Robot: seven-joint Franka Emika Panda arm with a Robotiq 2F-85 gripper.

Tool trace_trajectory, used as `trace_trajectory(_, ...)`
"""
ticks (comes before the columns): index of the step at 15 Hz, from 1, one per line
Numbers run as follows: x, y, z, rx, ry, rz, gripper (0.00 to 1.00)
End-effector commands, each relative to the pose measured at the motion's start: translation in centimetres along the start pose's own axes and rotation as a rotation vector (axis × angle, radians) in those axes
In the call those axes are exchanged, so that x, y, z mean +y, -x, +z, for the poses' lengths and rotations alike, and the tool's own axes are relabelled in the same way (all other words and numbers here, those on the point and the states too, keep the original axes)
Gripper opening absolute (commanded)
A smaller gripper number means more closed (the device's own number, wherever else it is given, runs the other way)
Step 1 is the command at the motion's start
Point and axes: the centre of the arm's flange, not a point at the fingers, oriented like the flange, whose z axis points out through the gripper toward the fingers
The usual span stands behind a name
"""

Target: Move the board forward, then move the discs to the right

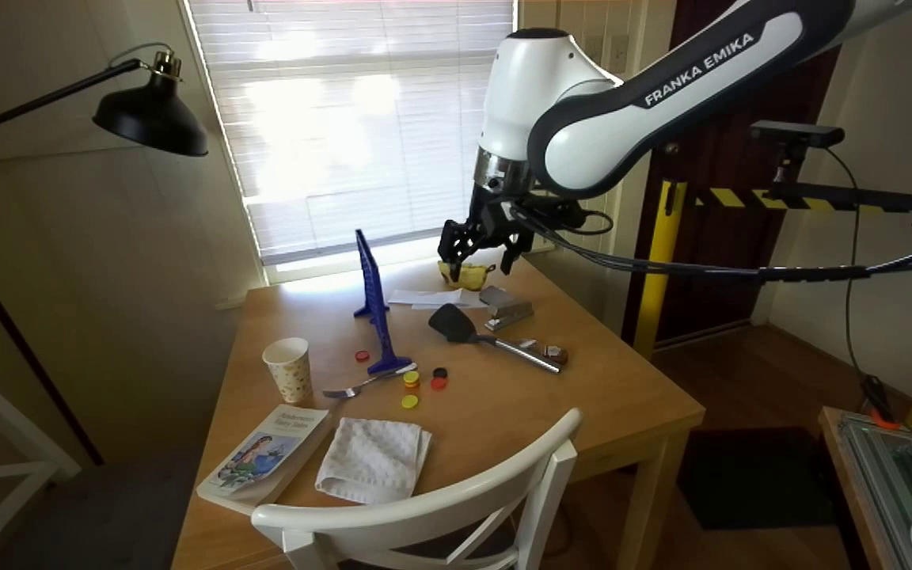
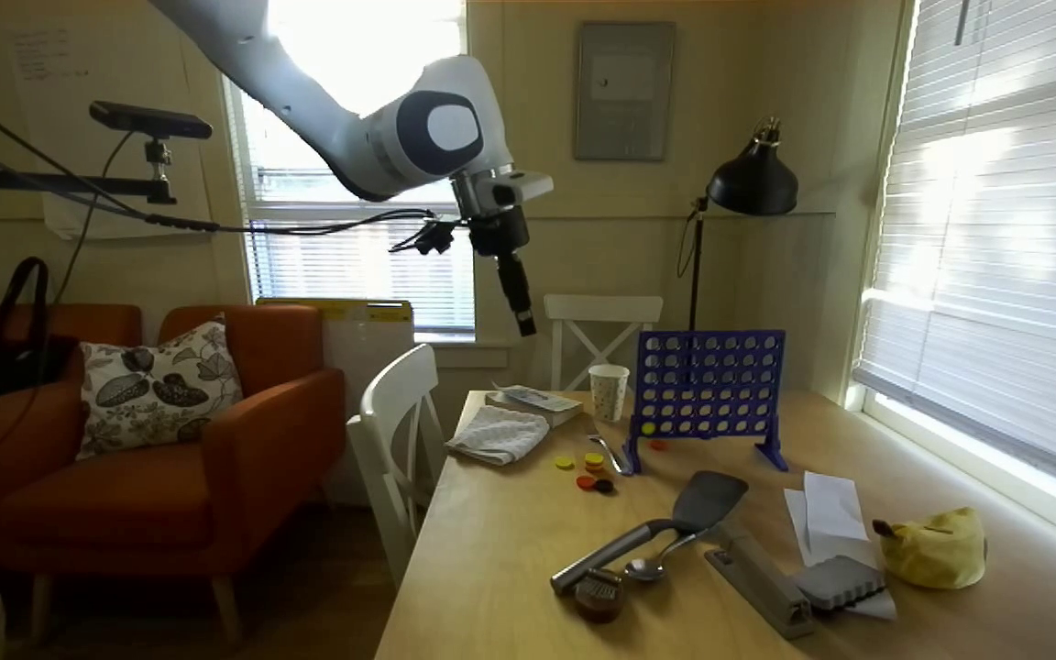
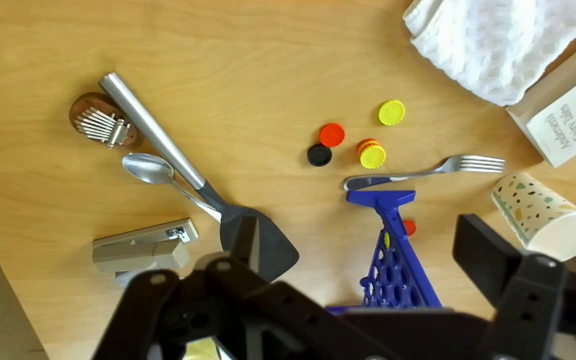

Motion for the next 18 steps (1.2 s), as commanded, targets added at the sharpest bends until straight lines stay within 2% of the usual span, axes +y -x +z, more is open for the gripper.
trace_trajectory(1, -5.7, -2.5, 3.4, 0.107, -0.014, 0.064, 1.00)
trace_trajectory(7, -11.1, -6.7, 6.7, 0.285, -0.028, 0.171, 1.00)
trace_trajectory(12, -11.9, -9.9, 9.0, 0.414, -0.023, 0.185, 1.00)
trace_trajectory(18, -12.8, -11.0, 12.4, 0.522, -0.008, 0.161, 1.00)
